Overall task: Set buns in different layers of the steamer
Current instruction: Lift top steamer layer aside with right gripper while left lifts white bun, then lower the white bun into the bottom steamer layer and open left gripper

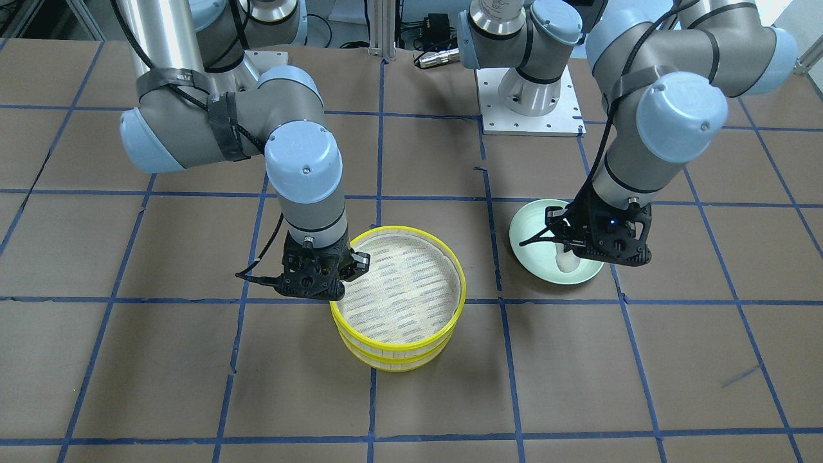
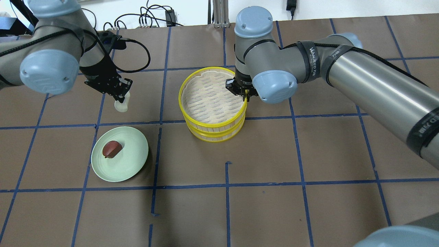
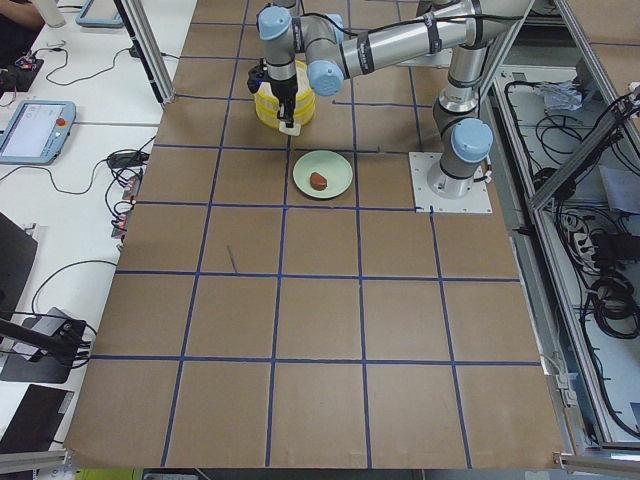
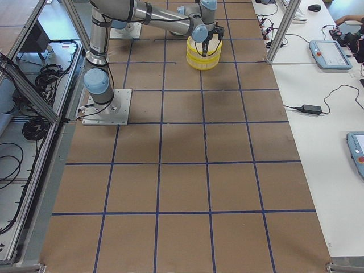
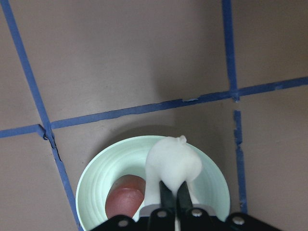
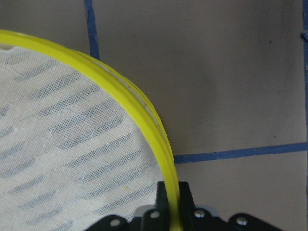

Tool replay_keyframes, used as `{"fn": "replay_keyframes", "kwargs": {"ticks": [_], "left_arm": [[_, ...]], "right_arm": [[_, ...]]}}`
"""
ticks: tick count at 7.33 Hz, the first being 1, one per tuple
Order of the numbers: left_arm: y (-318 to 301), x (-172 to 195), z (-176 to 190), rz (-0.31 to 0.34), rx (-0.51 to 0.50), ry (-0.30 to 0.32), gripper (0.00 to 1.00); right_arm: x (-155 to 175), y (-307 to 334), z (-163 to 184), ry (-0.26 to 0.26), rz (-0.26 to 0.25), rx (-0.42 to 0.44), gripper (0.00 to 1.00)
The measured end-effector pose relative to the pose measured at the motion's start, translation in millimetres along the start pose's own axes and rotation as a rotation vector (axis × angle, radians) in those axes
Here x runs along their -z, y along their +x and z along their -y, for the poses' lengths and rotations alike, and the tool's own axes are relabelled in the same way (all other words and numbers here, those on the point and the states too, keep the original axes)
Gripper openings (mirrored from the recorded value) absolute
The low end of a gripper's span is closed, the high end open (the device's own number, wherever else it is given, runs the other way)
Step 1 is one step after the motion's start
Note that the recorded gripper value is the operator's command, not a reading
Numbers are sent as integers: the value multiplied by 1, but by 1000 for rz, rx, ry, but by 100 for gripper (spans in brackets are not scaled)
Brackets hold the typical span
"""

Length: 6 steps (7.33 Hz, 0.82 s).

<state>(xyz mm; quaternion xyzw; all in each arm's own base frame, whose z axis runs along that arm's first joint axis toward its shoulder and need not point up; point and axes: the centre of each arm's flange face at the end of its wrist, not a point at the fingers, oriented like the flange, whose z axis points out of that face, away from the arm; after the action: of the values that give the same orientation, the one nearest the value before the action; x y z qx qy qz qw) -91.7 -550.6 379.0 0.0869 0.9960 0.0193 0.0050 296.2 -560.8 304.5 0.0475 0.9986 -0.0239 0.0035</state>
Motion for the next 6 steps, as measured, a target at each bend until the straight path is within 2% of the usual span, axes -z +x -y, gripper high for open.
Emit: {"fn": "replay_keyframes", "kwargs": {"ticks": [2, 5, 6], "left_arm": [[28, 8, 10, -68, 49, 24, 9], [83, -21, 36, -167, 91, 61, 11], [118, -41, 49, -181, 115, 88, 63]], "right_arm": [[45, 43, 8, 13, 3, -15, 9], [91, 169, 29, -22, -12, 1, 9], [100, 202, 31, -31, -17, 15, 9]]}}
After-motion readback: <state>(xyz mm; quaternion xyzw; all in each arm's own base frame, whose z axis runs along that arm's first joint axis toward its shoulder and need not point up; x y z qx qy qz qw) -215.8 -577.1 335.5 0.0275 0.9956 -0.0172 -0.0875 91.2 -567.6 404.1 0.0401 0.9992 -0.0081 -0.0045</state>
